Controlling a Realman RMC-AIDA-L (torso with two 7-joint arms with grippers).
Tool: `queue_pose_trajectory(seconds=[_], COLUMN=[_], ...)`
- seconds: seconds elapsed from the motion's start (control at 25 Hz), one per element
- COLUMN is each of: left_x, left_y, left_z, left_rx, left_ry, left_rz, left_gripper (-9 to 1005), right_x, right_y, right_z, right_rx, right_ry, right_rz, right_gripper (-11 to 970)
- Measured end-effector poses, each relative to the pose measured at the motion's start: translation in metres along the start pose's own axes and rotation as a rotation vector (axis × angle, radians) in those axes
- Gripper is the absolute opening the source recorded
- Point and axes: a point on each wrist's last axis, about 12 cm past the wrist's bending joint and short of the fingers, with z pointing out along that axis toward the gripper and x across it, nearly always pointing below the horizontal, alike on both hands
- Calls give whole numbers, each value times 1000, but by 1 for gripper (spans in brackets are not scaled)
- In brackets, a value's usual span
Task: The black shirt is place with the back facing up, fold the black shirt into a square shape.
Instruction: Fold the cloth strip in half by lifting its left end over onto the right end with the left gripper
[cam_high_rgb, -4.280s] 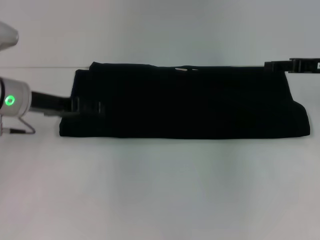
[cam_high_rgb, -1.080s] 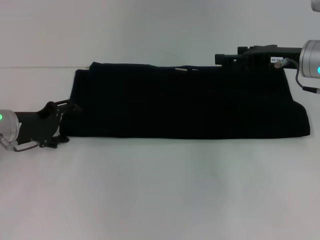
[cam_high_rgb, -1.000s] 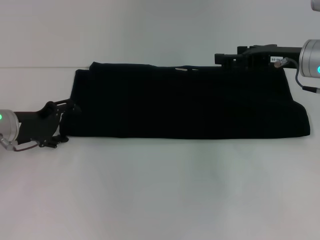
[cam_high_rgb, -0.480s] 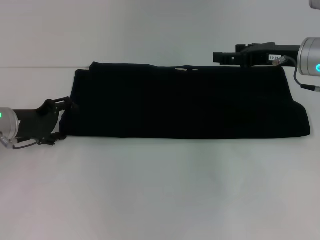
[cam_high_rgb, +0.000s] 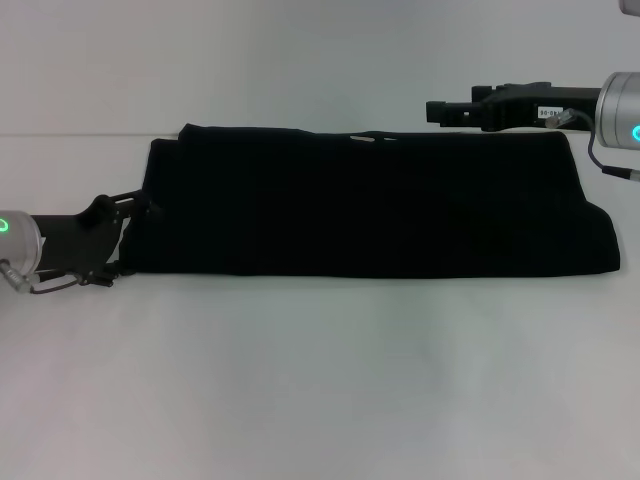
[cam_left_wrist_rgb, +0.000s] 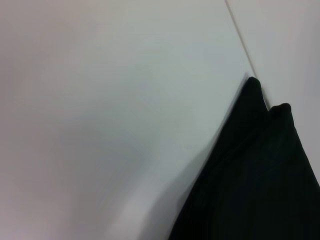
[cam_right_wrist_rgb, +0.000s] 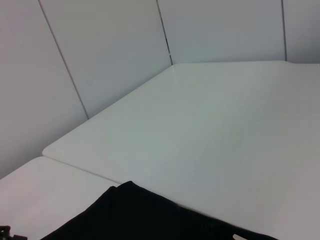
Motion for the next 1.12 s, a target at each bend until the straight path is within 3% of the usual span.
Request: queue_pose_trajectory(seconds=[0.36, 0.88, 1.12], left_x=[-4, -6, -1], left_y=[6, 2, 1], left_z=[-8, -28, -28], left_rx=[-8, 28, 51], left_ry=[-9, 65, 100], left_rz=[30, 82, 90], left_gripper=[937, 933, 933], right_x=[-1, -3, -5], right_y=[0, 0, 1], right_z=[0, 0, 1], right_rx=[1, 0, -3], right_ry=[-2, -7, -9], right_rz=[1, 5, 1], right_gripper=[916, 915, 915])
